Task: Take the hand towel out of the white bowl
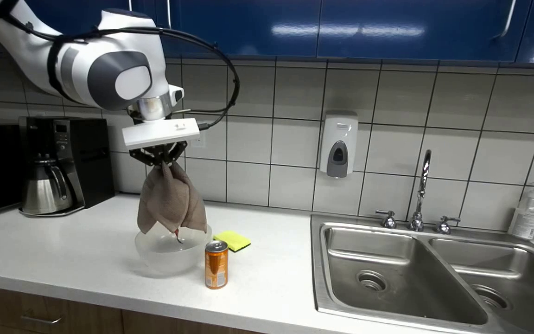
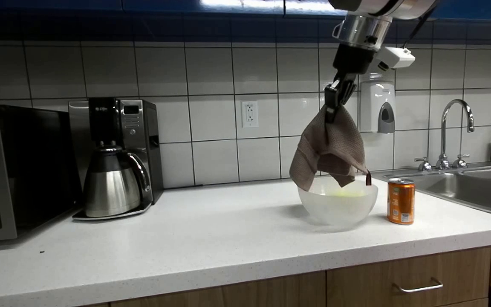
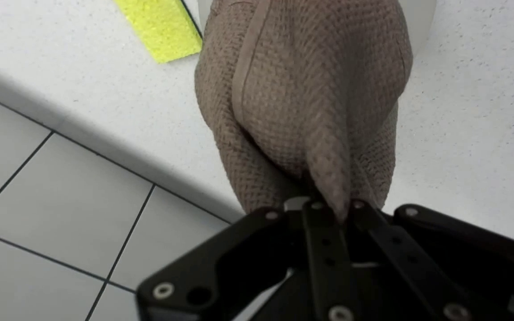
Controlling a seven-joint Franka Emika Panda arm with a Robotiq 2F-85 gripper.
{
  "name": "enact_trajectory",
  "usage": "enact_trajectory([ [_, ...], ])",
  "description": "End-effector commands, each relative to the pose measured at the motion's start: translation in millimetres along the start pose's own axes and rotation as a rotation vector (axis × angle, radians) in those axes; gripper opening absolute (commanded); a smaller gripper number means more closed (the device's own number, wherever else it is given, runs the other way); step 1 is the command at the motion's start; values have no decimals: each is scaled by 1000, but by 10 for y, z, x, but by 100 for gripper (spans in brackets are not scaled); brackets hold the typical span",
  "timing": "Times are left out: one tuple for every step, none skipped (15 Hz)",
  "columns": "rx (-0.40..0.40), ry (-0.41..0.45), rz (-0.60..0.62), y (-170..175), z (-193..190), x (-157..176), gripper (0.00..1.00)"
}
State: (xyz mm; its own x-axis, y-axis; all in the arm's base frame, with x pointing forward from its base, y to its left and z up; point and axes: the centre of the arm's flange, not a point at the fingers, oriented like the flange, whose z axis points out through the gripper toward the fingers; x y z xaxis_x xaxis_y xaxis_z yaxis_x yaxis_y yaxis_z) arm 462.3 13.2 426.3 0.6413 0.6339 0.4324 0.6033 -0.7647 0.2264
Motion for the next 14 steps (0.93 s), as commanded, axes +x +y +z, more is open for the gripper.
enact_trajectory([
  [-67,57,-26,-71,-310,52,1],
  [-75,68,-38,-77,-349,88,1],
  [-81,77,-49,-86,-379,120,1],
  [-83,84,-62,-109,-390,162,1],
  [-81,90,-75,-140,-394,204,1],
  [-76,96,-89,-179,-392,250,1],
  [-69,102,-106,-227,-380,295,1],
  [-59,107,-123,-290,-356,346,1],
  [-48,112,-140,-357,-327,401,1],
  [-38,117,-154,-417,-307,447,1],
  [-29,124,-171,-488,-283,507,1],
  [-21,129,-186,-550,-267,552,1],
  [-12,135,-201,-620,-246,606,1],
  [-2,140,-216,-690,-223,658,1],
])
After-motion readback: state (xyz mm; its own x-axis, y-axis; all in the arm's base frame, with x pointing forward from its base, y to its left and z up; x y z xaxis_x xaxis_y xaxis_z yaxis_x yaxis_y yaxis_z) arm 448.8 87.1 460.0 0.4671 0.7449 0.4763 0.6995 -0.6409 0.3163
